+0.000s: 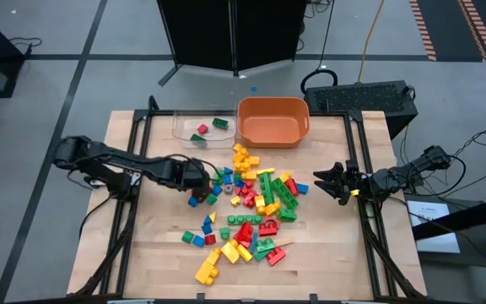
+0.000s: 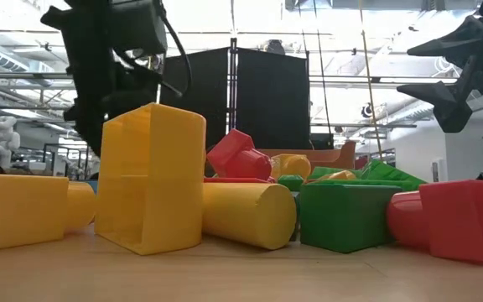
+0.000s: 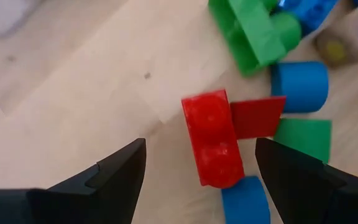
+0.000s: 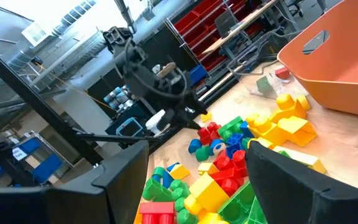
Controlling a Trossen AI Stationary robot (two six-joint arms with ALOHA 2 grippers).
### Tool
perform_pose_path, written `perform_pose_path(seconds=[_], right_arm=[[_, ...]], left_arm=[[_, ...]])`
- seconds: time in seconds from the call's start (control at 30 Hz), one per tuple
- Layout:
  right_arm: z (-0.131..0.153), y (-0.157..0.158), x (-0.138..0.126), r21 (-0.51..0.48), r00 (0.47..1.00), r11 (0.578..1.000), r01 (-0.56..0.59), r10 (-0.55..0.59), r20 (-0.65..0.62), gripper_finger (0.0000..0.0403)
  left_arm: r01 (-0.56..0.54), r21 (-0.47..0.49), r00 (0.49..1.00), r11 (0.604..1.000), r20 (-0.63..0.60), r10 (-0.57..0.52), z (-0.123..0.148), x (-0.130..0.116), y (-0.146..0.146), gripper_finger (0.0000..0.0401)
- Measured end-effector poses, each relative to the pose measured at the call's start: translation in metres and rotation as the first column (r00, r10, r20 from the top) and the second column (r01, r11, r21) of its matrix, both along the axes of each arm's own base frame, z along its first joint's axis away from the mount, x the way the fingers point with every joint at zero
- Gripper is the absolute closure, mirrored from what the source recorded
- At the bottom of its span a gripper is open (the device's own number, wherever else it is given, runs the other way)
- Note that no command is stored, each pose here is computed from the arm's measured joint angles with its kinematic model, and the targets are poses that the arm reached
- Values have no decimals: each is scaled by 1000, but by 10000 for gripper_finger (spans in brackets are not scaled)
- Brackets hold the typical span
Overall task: Sort blocks by size
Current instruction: Put the big red game piece into the orange bin
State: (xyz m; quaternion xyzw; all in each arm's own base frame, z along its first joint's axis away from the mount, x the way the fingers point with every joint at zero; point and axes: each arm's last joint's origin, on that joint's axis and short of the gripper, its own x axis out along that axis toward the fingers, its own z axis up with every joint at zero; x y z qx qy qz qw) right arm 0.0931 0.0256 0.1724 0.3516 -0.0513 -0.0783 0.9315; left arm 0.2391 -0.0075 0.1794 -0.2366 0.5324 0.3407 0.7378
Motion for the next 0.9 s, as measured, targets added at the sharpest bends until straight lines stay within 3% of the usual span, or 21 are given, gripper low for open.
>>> perform_pose_path(seconds=[0.23,0.4,0.53,0.7,0.9], right_arm=[[0,0,0,0,1000,1000,0,0,0,142],[0,0,0,-1,1000,1000,0,0,-1,142],[0,0,0,-1,1000,1000,0,0,-1,142],[0,0,0,14,1000,1000,-1,1,0,142],[-1,0,0,13,1000,1000,-1,1,-5,142]], left_arm=[[-6,4,997,1000,-78,7,-22,6,-16,100],[22,-5,997,1000,-68,-22,-38,16,-22,106],[50,-32,997,998,-60,-52,-49,25,-24,156],[68,-38,994,997,-78,-71,-52,25,-25,275],[67,-36,997,997,-32,-68,-40,22,-24,281]])
